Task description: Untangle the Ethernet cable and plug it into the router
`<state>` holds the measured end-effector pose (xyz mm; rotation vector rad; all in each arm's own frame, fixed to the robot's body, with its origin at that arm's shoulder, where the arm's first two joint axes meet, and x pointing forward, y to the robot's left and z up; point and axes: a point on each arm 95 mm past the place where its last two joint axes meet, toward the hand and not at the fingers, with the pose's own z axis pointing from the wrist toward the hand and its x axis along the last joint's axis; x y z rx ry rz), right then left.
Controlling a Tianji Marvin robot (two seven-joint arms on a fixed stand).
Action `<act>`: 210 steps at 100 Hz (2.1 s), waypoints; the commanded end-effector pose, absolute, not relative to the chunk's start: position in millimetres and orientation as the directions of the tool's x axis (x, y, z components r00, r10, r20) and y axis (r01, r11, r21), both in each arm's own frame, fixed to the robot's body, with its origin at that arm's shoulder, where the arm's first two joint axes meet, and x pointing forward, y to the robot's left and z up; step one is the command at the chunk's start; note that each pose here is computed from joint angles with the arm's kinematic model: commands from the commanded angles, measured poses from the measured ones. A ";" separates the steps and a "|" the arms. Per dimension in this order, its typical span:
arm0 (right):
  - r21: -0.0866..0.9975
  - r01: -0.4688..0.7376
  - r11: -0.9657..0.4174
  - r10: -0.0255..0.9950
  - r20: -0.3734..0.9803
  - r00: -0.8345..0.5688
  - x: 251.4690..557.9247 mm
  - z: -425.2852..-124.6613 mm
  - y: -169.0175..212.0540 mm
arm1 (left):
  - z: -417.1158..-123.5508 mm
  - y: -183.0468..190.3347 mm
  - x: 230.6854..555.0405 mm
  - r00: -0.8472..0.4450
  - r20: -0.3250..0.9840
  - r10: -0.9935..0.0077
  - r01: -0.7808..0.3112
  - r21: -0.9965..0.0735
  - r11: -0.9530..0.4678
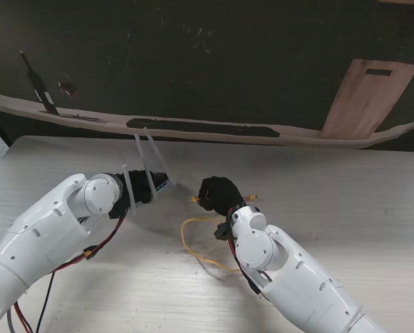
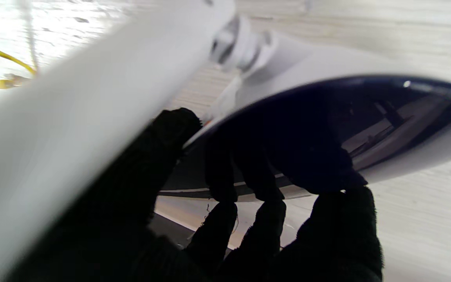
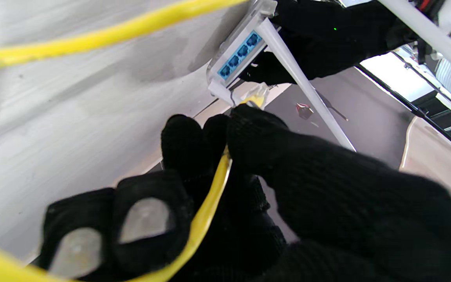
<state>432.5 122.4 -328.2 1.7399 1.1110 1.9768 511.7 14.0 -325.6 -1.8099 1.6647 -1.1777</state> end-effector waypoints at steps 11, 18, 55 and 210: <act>0.687 0.302 -0.661 0.661 0.724 -0.199 428.7 -337.2 137.5 | -347.9 -6.1 490.1 -0.102 0.347 -0.932 -0.667 -0.719 -0.194; 0.683 0.304 -0.664 0.663 0.726 -0.183 429.1 -339.6 141.7 | -348.2 -8.3 487.1 -0.111 0.351 -0.930 -0.663 -0.723 -0.194; 0.664 0.278 -0.694 0.665 0.739 -0.104 438.5 -345.8 162.6 | -352.6 -16.2 482.3 -0.113 0.377 -0.919 -0.658 -0.722 -0.215; 0.882 0.187 -0.432 0.832 0.470 -0.294 481.5 -325.5 172.5 | -357.1 -30.7 499.6 -0.083 0.404 -0.911 -0.655 -0.711 -0.255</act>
